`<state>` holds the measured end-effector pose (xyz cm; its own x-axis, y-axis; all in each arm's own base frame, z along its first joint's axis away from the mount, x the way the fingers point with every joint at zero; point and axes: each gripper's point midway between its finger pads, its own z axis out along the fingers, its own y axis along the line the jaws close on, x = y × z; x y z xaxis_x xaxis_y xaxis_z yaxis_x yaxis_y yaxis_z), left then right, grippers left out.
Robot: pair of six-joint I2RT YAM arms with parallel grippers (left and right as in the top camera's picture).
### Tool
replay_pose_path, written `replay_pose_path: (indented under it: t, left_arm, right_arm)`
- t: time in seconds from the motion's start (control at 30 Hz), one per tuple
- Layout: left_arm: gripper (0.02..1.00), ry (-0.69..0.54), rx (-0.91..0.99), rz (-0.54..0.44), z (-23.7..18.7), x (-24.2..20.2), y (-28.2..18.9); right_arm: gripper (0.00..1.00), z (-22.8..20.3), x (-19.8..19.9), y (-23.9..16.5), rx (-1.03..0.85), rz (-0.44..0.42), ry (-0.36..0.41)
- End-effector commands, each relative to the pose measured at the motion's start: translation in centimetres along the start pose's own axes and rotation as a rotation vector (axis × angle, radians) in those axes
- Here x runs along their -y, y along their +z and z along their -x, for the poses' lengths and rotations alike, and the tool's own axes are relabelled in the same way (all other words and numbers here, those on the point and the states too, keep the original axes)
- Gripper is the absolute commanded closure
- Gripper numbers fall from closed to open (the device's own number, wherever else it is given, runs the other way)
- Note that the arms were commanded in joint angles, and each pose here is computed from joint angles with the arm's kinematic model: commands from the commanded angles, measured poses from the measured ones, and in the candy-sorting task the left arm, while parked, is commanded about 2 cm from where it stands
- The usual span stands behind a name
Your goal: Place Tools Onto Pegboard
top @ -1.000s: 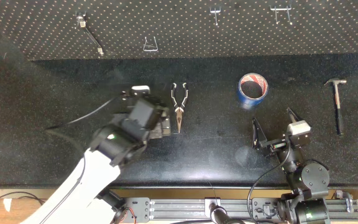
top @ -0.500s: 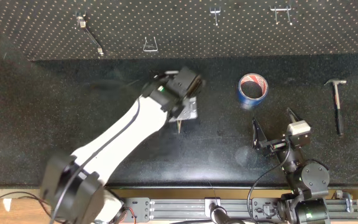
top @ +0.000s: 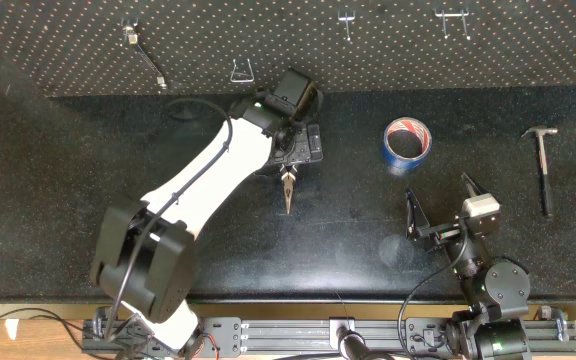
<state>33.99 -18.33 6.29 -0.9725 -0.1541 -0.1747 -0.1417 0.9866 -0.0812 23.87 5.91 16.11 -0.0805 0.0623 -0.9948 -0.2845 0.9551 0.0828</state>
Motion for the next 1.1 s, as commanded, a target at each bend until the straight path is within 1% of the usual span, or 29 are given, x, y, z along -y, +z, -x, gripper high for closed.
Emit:
replay_pose_path:
  t: [0.03,0.1,0.2,0.23,0.33,0.4,0.43,0.63,0.87,0.93,1.1]
  left_arm:
    - [0.023,-0.009,-0.029,0.028,-0.1,0.2,1.7]
    - [0.023,-0.003,-0.029,0.043,-0.1,-0.1,2.0]
    - [0.023,0.077,-0.028,0.053,0.0,-0.3,2.2]
    - [0.02,0.076,-0.026,0.057,0.1,-0.4,2.2]
    - [0.02,0.089,-0.006,0.04,0.6,0.0,2.3]
    - [0.02,0.141,0.001,0.027,0.8,0.4,2.5]
    - [0.02,0.149,-0.002,0.029,0.8,0.4,2.6]
    - [0.023,0.138,-0.015,0.039,1.0,0.0,3.7]
    - [0.023,0.116,-0.007,0.038,1.7,-0.3,3.7]
    - [0.02,0.093,-0.007,0.038,1.7,-0.3,3.7]
    - [0.02,0.093,-0.007,0.038,1.6,-0.3,3.7]
  right_arm:
    - [0.003,0.0,0.0,0.0,0.003,0.001,0.007]
    - [0.003,0.0,0.0,0.0,0.003,0.001,0.007]
    - [0.003,0.0,0.0,0.0,0.003,0.001,0.007]
    - [0.001,0.0,0.0,0.0,0.003,0.0,0.007]
    - [0.003,0.0,0.0,0.0,0.003,0.001,0.007]
    - [0.003,0.0,0.0,0.0,0.003,0.001,0.007]
    - [0.003,0.0,0.0,0.0,0.003,0.001,0.007]
    - [0.003,0.0,0.0,0.0,0.003,0.001,0.007]
    - [0.003,0.0,0.0,0.0,0.003,0.0,0.007]
    - [0.001,0.0,0.0,0.0,0.003,0.001,0.007]
    - [0.003,0.0,0.0,0.0,0.003,0.001,0.007]
